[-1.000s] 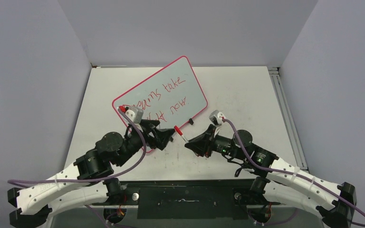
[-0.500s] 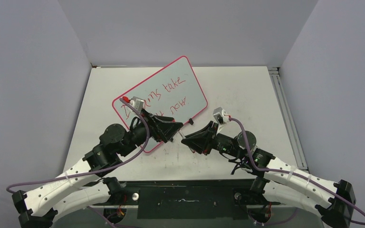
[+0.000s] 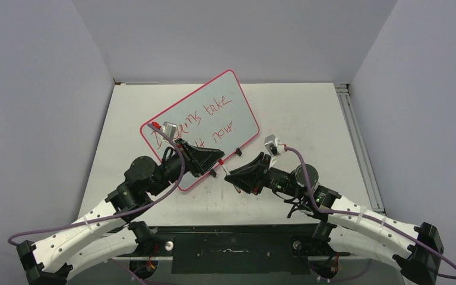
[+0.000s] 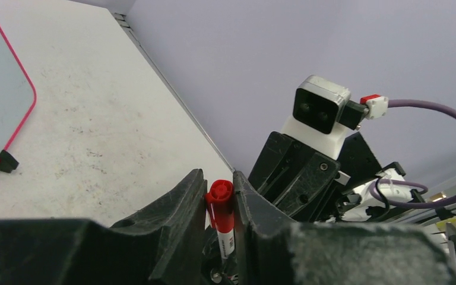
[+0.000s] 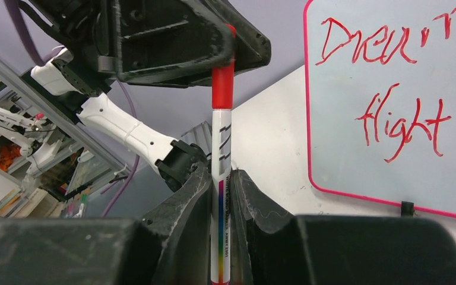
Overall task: Write a sentence on the whiteboard
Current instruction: Close the whiteboard marker at the center of the board.
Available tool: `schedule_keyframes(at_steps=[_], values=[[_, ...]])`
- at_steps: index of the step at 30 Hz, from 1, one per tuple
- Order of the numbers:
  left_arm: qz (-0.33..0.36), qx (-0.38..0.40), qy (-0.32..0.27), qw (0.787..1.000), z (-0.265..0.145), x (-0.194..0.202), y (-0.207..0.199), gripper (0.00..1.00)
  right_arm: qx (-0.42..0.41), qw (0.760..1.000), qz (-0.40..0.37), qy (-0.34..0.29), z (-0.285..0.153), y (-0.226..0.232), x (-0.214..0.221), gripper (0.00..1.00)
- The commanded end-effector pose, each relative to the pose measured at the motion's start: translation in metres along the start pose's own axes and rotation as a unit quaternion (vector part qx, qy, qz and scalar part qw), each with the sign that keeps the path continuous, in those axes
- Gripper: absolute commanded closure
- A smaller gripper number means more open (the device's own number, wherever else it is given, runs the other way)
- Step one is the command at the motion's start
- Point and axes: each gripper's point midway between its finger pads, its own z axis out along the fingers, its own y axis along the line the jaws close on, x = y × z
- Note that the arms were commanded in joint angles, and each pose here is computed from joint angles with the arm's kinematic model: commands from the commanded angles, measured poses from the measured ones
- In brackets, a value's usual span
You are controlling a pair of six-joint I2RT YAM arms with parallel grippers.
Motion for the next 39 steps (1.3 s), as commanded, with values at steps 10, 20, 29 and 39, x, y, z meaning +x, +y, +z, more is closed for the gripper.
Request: schedule_keyframes(at_steps=[10,20,29,39], values=[[-0.014,0.029,-0.002,0.999,-0.002,0.004,-0.005,1.0,0.034,0.997,-0.012,-0.071,0.0,-0.004,-0.034,0.95],[-0.023,0.03,0.034,0.999,-0.005,0.029,0.006,1.0,0.075,0.99,-0.028,-0.115,-0.005,-0.013,-0.058,0.95],[-0.028,0.037,0.055,0.997,-0.006,0.047,0.003,1.0,0.09,0.987,-0.04,-0.13,0.0,-0.018,-0.07,0.95],[-0.031,0.041,0.081,0.995,-0.011,0.072,0.0,1.0,0.102,0.98,-0.053,-0.16,0.001,-0.019,-0.087,0.95]])
